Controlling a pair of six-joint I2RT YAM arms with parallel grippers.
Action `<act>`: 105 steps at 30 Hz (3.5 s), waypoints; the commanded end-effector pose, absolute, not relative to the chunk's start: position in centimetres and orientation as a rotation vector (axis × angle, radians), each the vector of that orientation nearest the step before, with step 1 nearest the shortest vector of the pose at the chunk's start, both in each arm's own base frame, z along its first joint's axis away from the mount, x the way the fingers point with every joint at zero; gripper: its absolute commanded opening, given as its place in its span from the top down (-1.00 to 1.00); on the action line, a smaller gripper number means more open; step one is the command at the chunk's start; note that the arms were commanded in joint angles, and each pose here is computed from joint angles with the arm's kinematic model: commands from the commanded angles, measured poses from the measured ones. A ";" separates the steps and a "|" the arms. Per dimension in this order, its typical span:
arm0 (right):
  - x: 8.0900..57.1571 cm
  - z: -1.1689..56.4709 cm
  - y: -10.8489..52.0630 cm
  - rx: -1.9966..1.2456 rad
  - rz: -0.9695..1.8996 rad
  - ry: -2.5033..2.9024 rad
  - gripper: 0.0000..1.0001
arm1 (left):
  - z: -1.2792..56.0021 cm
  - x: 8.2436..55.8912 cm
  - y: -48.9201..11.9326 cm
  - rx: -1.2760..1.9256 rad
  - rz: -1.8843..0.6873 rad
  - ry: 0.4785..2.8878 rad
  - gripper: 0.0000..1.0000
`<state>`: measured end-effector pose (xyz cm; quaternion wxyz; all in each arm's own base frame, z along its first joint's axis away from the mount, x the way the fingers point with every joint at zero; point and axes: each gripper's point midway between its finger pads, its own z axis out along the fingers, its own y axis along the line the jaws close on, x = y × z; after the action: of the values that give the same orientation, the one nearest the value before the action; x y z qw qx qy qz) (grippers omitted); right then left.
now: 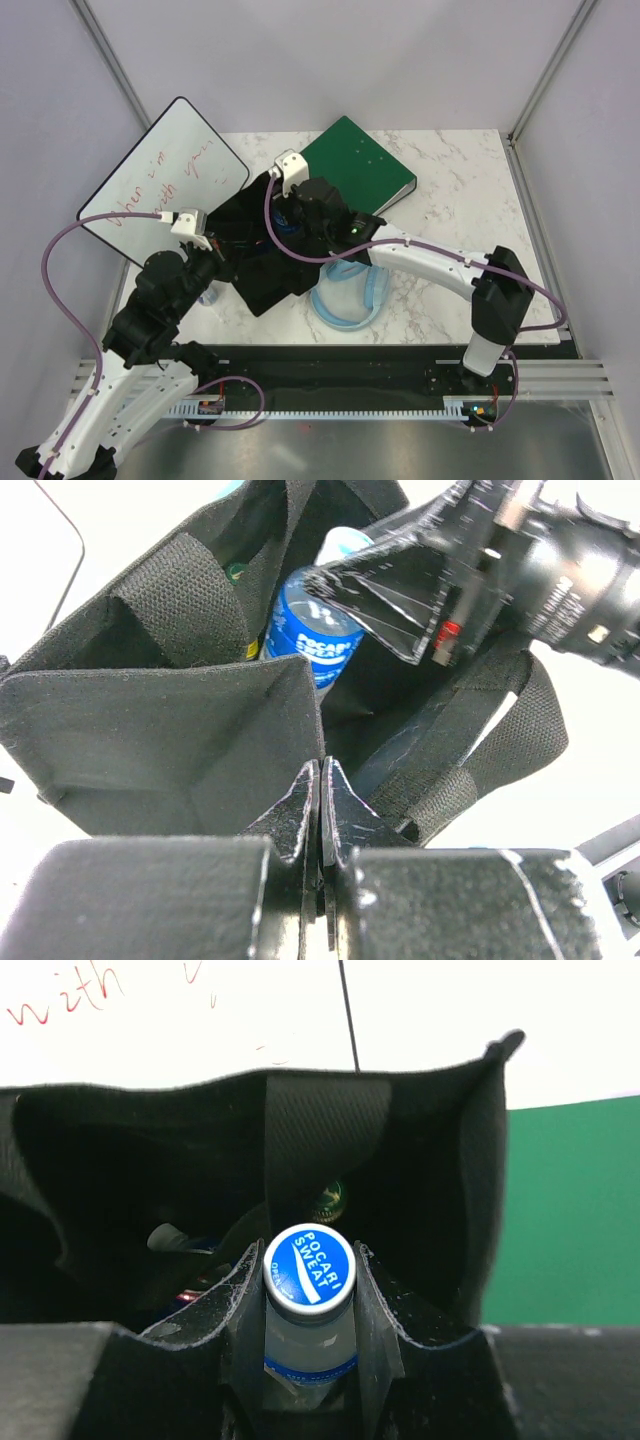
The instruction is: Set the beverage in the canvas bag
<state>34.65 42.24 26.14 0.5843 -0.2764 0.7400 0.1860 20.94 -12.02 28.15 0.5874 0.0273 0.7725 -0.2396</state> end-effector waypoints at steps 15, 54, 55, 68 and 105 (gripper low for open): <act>34.8 32.6 44.4 -0.567 0.565 1.625 1.00 | 27.8 21.1 -11.9 0.083 -0.534 1.804 0.95; 34.1 25.6 46.3 -0.650 0.625 1.613 1.00 | 27.7 21.1 -11.9 0.084 -0.531 1.807 0.95; 34.3 25.6 46.4 -0.653 0.607 1.611 1.00 | 27.7 21.2 -11.9 0.084 -0.530 1.808 0.95; 36.3 35.5 38.4 -0.527 0.266 1.514 1.00 | 27.7 21.2 -11.7 0.073 -0.519 1.809 0.95; 37.5 26.7 44.3 -0.594 0.548 1.537 1.00 | 27.3 21.4 -11.8 0.077 -0.514 1.822 0.95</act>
<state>37.50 43.00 26.44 0.6428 -0.2550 0.6866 0.2243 21.09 -12.08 28.06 0.5863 0.0271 0.7738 -0.2382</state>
